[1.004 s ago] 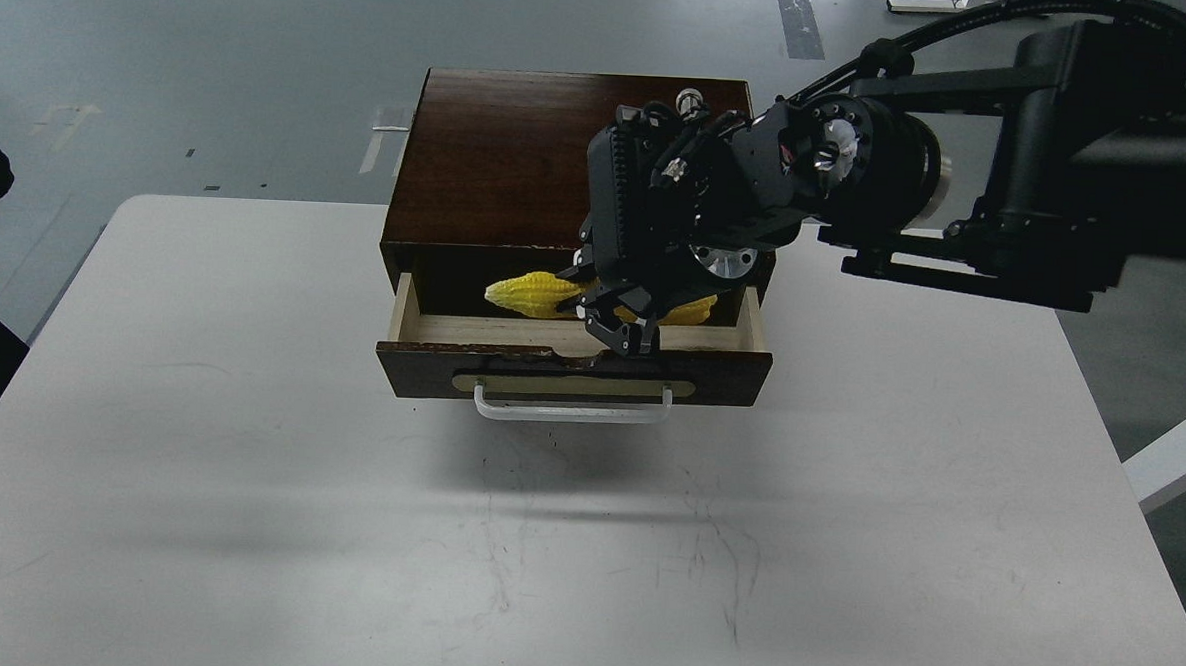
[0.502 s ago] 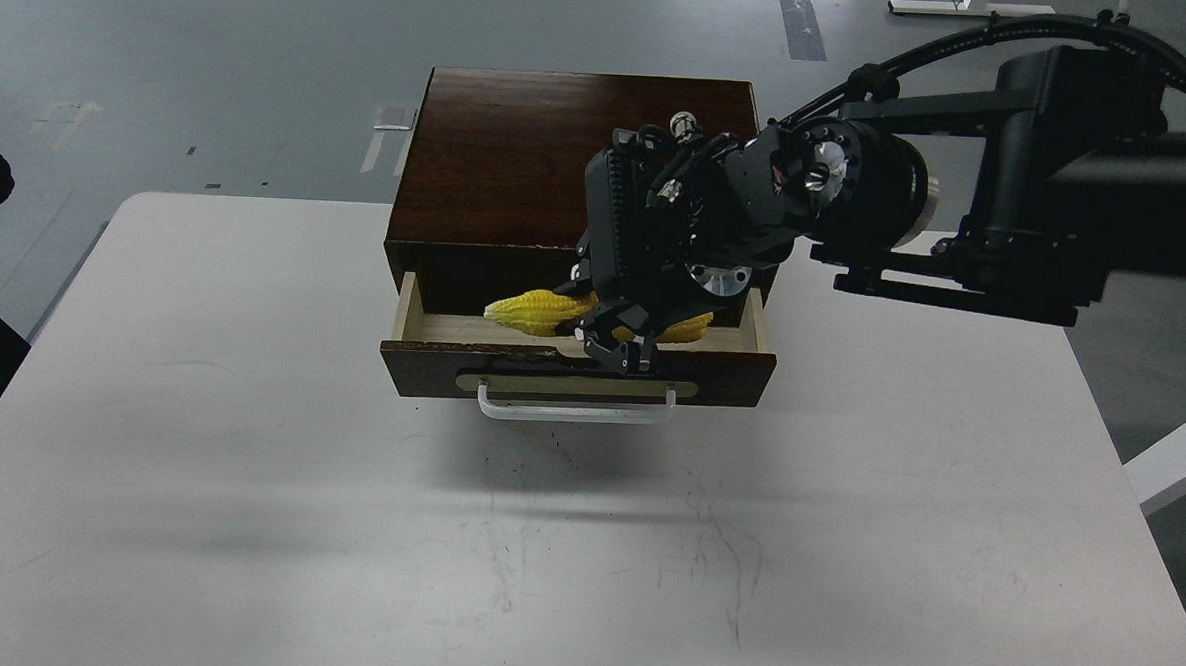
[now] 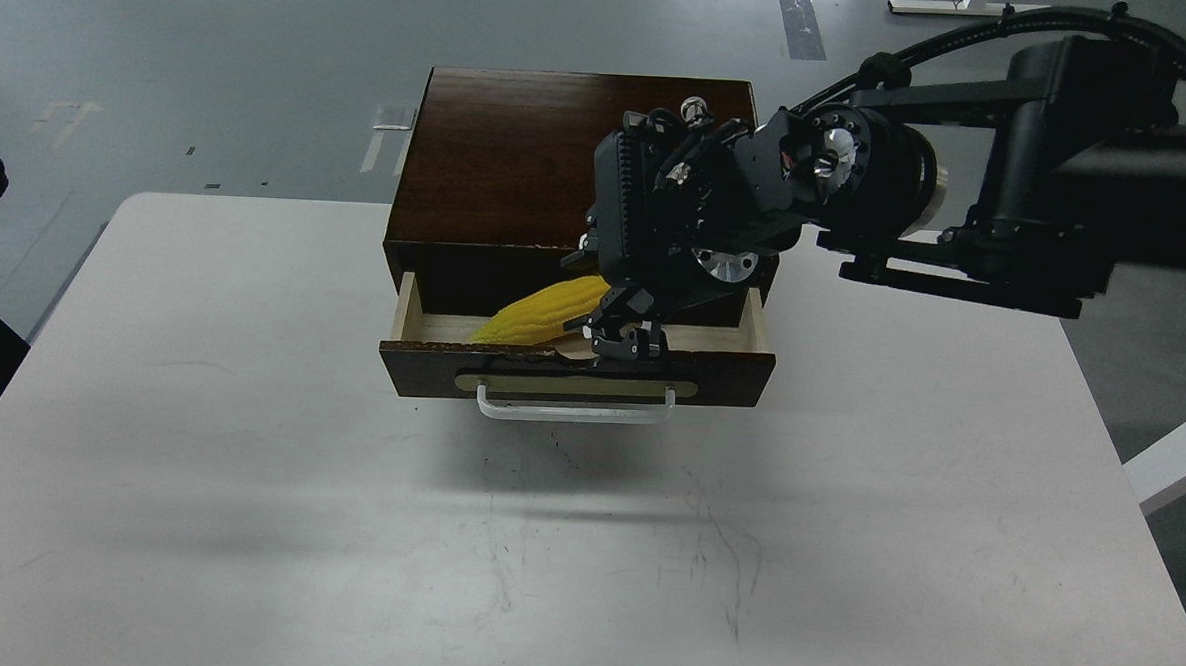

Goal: Put corn in drawer with both arms

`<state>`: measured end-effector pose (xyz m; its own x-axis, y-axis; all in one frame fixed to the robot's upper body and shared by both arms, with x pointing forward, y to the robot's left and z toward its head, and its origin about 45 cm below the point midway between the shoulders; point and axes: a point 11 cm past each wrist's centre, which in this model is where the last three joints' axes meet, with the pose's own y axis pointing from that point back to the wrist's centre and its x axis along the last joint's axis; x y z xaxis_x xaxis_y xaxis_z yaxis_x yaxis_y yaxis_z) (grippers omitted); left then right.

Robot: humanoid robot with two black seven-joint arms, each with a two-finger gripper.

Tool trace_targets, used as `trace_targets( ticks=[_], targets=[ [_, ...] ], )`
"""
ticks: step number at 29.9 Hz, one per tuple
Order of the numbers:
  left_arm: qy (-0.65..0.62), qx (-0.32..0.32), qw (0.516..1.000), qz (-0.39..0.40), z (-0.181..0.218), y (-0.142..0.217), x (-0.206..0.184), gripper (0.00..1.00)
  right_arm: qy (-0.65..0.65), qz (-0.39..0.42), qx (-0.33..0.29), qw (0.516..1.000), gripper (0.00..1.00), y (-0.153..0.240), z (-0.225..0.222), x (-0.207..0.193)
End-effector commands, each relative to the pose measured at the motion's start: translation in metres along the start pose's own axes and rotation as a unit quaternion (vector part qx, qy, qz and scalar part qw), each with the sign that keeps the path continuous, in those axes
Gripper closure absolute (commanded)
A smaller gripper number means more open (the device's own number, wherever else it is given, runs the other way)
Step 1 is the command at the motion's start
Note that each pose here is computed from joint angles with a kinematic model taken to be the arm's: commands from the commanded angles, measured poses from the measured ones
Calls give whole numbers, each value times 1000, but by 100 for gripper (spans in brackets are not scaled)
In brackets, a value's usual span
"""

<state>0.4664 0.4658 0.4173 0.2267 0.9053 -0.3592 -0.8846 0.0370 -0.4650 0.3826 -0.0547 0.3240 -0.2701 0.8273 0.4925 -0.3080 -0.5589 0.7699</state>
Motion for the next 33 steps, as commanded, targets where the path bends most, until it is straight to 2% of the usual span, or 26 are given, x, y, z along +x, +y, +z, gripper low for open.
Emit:
trace_targets(
  ticks=[1,3,4,5,6,7,12,16,17,20,25,27,28,29,31,32,33],
  targets=[
    [0,0,1000,0,0,0,0,2,-29,12,-27,999,45,14,19,-2],
    [0,0,1000,0,0,0,0,2,-50,31,-35,998,40,22,25,2],
    [1,0,1000,-1,0,-1,-1,2,-67,50,-41,996,29,30,31,8],
    [1,0,1000,-1,0,-1,-1,2,-67,50,-42,996,29,30,31,8],
    [1,0,1000,-1,0,-1,-1,2,-89,73,-45,992,9,37,36,15],
    [1,0,1000,-1,0,-1,-1,2,-121,105,-49,986,1,46,42,23],
    [1,1,1000,-1,-2,0,-1,2,-237,197,-41,950,0,75,58,43],
    [3,7,1000,-3,-8,0,-3,2,-362,274,-57,889,0,117,81,21],
    [3,7,1000,-3,-8,0,-3,2,-363,274,-57,889,0,117,81,21],
    [4,13,1000,-3,-13,1,-4,2,-443,331,-78,830,0,147,101,-2],
    [13,20,1000,-3,-27,2,-8,2,-570,431,-85,695,0,188,123,-45],
    [17,28,999,-1,-36,6,-7,2,-636,480,-78,600,0,203,127,-77],
    [19,29,999,-1,-38,6,-8,2,-650,491,-78,575,0,206,128,-86],
    [21,33,999,-1,-42,7,-9,2,-673,515,-75,526,0,213,129,-102],
    [24,36,999,-1,-47,8,-10,2,-695,534,-74,475,0,218,130,-120],
    [26,39,999,-1,-51,10,-10,2,-714,550,-77,426,0,220,130,-140],
    [26,39,999,-1,-52,10,-10,2,-721,559,-81,402,0,221,130,-151]
  ],
)
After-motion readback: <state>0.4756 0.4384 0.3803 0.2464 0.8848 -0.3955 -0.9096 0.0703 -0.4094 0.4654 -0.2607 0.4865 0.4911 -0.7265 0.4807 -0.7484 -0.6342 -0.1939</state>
